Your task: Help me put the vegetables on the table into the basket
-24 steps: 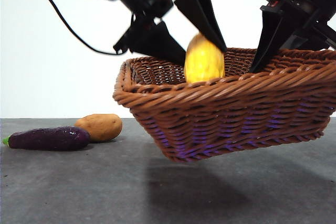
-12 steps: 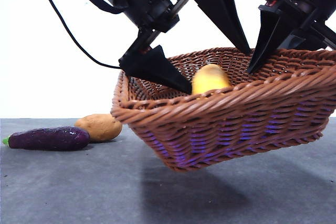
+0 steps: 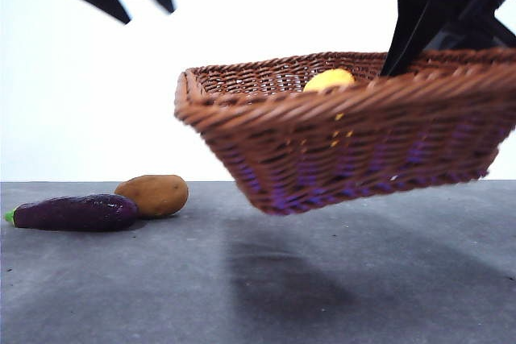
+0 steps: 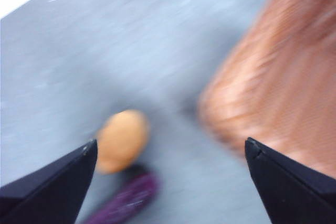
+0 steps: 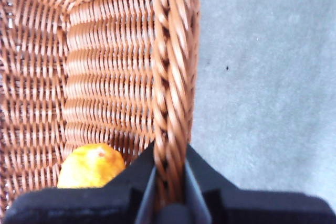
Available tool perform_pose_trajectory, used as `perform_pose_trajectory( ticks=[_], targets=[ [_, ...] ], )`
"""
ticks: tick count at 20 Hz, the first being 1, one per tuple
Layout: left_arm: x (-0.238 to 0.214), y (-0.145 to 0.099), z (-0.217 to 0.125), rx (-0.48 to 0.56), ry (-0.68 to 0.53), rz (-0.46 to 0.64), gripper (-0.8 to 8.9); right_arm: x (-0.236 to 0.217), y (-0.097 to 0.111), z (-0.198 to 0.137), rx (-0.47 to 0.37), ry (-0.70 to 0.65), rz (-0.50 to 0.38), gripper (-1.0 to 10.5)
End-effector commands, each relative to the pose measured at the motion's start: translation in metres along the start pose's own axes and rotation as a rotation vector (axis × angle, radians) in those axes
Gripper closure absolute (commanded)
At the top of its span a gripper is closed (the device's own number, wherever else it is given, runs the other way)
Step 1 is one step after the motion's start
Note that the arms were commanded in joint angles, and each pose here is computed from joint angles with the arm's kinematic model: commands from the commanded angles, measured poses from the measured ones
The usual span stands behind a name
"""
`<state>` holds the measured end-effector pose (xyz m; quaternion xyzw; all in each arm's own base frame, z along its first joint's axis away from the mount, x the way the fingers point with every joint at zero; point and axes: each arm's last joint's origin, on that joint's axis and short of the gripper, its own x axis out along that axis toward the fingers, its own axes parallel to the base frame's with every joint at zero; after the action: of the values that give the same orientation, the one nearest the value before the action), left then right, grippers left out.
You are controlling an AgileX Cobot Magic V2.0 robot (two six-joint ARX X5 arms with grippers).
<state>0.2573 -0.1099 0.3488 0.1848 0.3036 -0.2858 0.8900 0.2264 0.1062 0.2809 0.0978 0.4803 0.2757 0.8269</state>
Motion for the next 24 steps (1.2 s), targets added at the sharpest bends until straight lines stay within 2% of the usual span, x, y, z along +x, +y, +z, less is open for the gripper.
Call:
perform_pose_trajectory(
  ticks=[1,4,10,15,24],
  targets=[
    [0.018,0.019,-0.010,0.135,0.067,0.020,3.41,-0.020,0.008,0.011,-0.052,-0.040,0.014,9.6],
    [0.054,0.039,-0.021,0.189,0.127,0.019,3.42,-0.044,0.021,0.024,-0.113,-0.063,0.013,9.6],
    [0.138,0.063,-0.021,0.178,0.199,-0.071,3.42,-0.086,0.042,0.044,-0.183,-0.141,0.023,9.6],
    [0.180,0.067,-0.033,0.197,0.268,-0.156,3.41,-0.092,0.042,0.045,-0.202,-0.148,0.003,9.6],
    [0.220,0.071,-0.056,0.186,0.293,-0.163,3.55,-0.092,0.040,0.046,-0.210,-0.152,-0.004,9.6]
  ],
)
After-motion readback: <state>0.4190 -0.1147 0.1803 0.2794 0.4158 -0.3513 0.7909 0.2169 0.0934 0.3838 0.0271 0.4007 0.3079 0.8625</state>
